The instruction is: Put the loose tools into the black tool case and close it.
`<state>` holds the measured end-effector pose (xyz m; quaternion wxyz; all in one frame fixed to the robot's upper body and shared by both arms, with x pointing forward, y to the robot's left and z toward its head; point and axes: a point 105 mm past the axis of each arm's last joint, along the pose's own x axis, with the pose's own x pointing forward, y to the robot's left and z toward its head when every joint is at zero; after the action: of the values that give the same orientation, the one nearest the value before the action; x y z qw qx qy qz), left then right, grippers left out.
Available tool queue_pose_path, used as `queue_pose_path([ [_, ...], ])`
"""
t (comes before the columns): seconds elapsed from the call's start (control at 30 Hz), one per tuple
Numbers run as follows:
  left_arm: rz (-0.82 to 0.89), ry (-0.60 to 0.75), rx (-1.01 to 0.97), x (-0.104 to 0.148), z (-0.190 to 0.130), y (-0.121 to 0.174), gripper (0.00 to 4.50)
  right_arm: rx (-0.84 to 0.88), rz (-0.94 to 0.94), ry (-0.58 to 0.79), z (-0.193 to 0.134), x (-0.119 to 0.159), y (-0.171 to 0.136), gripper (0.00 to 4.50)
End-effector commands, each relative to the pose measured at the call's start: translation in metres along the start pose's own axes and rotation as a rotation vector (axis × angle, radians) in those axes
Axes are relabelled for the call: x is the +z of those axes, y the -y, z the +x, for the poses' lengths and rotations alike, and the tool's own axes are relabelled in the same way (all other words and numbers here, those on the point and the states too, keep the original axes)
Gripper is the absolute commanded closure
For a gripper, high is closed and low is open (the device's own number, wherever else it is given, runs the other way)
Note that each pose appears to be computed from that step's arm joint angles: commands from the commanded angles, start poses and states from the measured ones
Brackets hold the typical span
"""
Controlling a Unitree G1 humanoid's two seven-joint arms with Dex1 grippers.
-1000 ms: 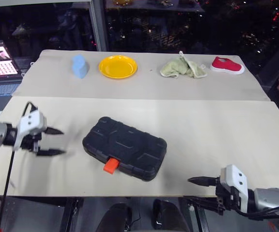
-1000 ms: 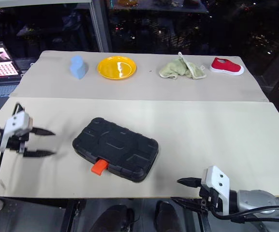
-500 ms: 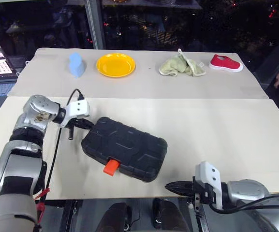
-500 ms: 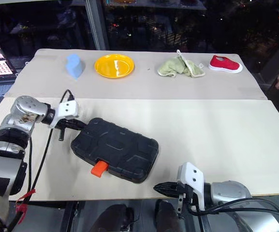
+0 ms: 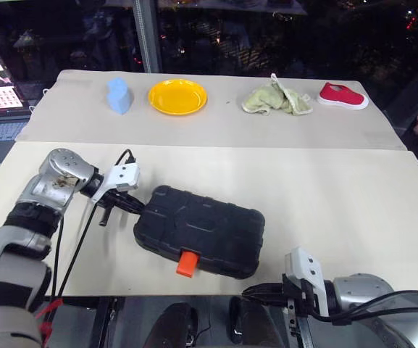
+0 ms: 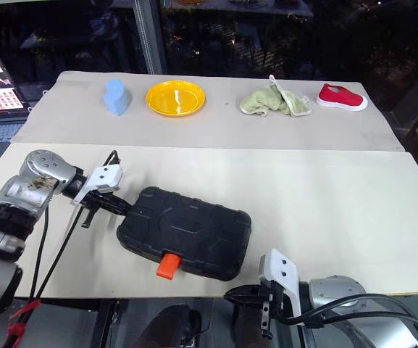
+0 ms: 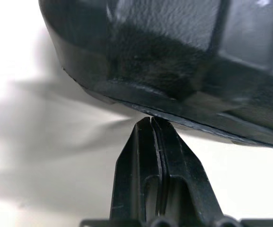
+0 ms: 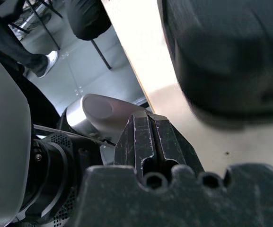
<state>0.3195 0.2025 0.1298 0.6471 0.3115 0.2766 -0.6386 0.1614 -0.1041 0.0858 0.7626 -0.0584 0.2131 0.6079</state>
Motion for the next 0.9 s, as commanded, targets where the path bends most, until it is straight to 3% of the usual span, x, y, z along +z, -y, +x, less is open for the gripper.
queue_pose_path([
  [0.03,0.047,0.012,-0.067,0.010,0.003,0.015,4.43,0.075,-0.002,0.007,-0.002,0.008,-0.016,4.50],
  [0.27,0.019,0.059,-0.103,0.021,0.008,0.028,4.43,0.036,-0.009,0.025,0.001,0.013,-0.015,4.50],
  [0.67,0.013,0.129,-0.187,0.036,0.028,0.049,4.43,-0.350,-0.110,0.017,-0.021,0.020,0.056,4.50],
  [0.9,0.019,0.161,-0.181,0.038,0.032,0.053,4.43,-0.482,-0.111,0.042,-0.034,0.019,0.075,4.50],
])
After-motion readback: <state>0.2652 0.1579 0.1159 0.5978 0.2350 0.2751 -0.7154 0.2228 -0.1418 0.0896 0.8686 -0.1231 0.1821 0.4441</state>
